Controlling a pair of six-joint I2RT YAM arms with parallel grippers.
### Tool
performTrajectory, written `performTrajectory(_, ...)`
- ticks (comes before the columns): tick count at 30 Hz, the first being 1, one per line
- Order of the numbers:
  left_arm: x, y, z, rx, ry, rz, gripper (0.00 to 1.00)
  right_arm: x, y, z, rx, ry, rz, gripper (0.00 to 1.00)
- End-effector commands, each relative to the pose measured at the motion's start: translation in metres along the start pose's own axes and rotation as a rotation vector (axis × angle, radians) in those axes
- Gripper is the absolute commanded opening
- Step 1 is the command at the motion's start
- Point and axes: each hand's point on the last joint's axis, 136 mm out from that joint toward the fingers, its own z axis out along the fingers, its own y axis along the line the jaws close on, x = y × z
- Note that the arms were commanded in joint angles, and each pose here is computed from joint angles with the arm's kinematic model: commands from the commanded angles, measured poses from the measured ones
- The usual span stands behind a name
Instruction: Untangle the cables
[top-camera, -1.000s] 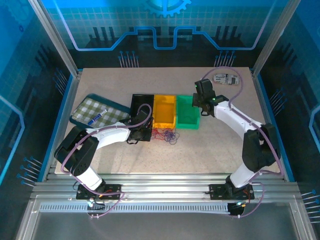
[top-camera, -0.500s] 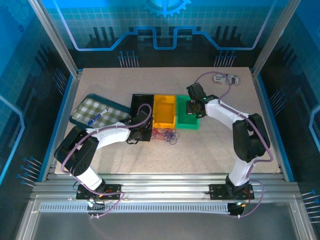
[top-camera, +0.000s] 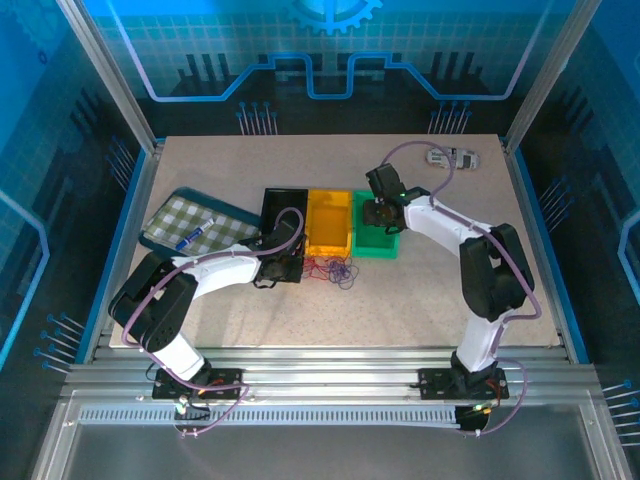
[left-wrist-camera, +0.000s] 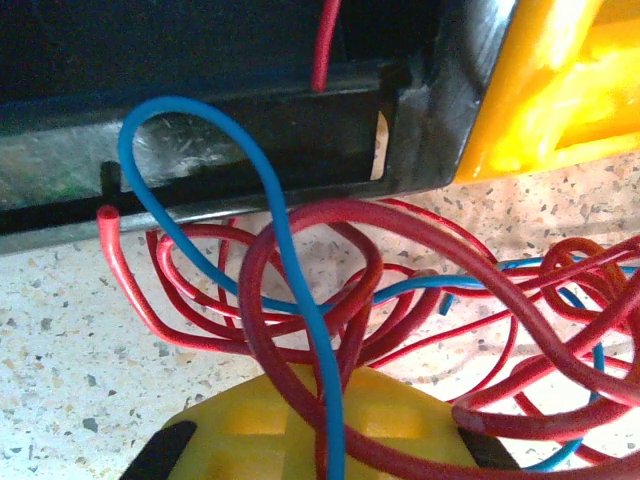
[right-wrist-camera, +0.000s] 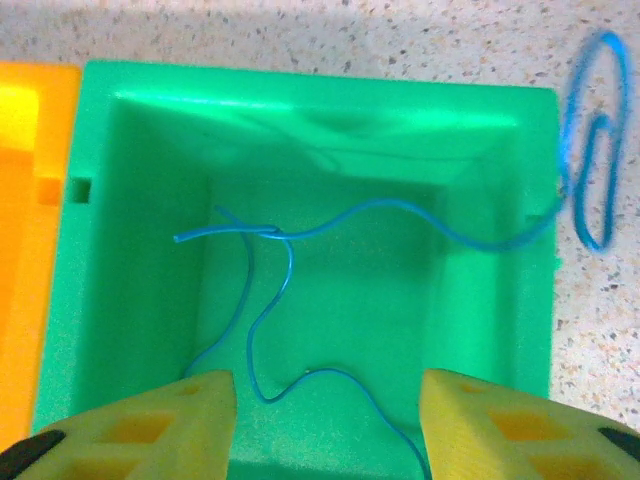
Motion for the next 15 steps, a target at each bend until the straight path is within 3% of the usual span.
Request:
performTrajectory(1, -0.008, -0.009, -0.001, 0.024, -0.006, 0.031, 0.0, -0.034, 0.0, -0.038, 0.001, -0.144, 0.014, 0.57)
performTrajectory(9, -0.008, -0.011, -0.001, 0.034, -0.002, 0.034, 0.0, -0.052, -0.007, -0.073, -0.013, -0.286, 0.008, 0.61)
performTrajectory(15, -0.006, -0.012, -0.001, 0.044, 0.003, 0.035, 0.0, -0.014, 0.033, -0.079, -0.215, -0.235, -0.153, 0.59)
